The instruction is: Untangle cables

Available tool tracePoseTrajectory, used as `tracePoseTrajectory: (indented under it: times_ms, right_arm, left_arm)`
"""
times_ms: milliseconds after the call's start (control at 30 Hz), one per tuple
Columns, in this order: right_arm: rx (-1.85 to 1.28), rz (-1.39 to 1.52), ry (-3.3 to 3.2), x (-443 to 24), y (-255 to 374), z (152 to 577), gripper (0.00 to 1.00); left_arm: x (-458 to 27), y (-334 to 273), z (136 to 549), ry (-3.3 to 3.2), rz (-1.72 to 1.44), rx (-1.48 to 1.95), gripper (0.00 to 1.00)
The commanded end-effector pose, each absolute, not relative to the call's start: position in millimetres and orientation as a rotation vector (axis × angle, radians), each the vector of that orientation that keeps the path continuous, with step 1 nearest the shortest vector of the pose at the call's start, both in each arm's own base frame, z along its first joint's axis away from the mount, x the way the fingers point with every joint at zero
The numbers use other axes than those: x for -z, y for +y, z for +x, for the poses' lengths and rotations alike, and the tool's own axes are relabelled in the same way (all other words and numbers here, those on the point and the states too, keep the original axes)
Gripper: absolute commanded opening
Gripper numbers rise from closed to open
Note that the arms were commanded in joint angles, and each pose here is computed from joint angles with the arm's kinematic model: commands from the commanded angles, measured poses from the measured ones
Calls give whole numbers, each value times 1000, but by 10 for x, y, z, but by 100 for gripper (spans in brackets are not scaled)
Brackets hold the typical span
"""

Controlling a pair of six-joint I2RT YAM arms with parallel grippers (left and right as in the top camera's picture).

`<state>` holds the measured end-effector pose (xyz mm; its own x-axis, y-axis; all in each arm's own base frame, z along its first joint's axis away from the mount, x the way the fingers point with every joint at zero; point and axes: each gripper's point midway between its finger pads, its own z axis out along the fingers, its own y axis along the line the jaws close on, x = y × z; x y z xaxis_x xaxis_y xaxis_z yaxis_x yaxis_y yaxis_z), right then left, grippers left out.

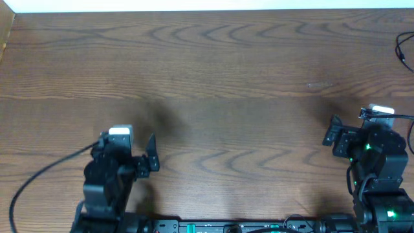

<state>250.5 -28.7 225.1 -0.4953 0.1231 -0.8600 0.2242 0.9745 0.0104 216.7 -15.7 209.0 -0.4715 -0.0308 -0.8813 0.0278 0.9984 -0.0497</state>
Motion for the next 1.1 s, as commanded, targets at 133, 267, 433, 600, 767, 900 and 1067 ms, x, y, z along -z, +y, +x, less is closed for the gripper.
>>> tracePoseTrajectory:
  times_ms: [133, 267, 433, 600, 767, 900, 1067]
  right_arm:
    - [125, 296, 2086, -2242, -331, 2486, 99]
    - [141, 315, 2088, -2232, -363, 2449, 99]
    - [135, 319, 2098, -2209, -352, 2431, 99]
    - [145, 317, 2061, -2266, -345, 2363, 99]
    - [154, 330, 2039, -2292, -371, 2341, 99]
    - [150, 333, 2052, -2238, -365, 2337, 99]
    - [135, 362, 2059, -2211, -366, 2322, 99]
  left_arm:
    - [-2121, -102, 2010, 1979, 1, 44, 98]
    - [-2049, -96, 2018, 1994, 2, 37, 98]
    - [-2005, -32, 2031, 1999, -21, -3, 98]
    - [-2005, -20, 2030, 1999, -29, -7, 98]
    - [-2016, -21, 2035, 1994, -30, -7, 98]
    - [-2012, -20, 2034, 1996, -30, -7, 98]
    - [-1988, -19, 2022, 2007, -29, -8, 98]
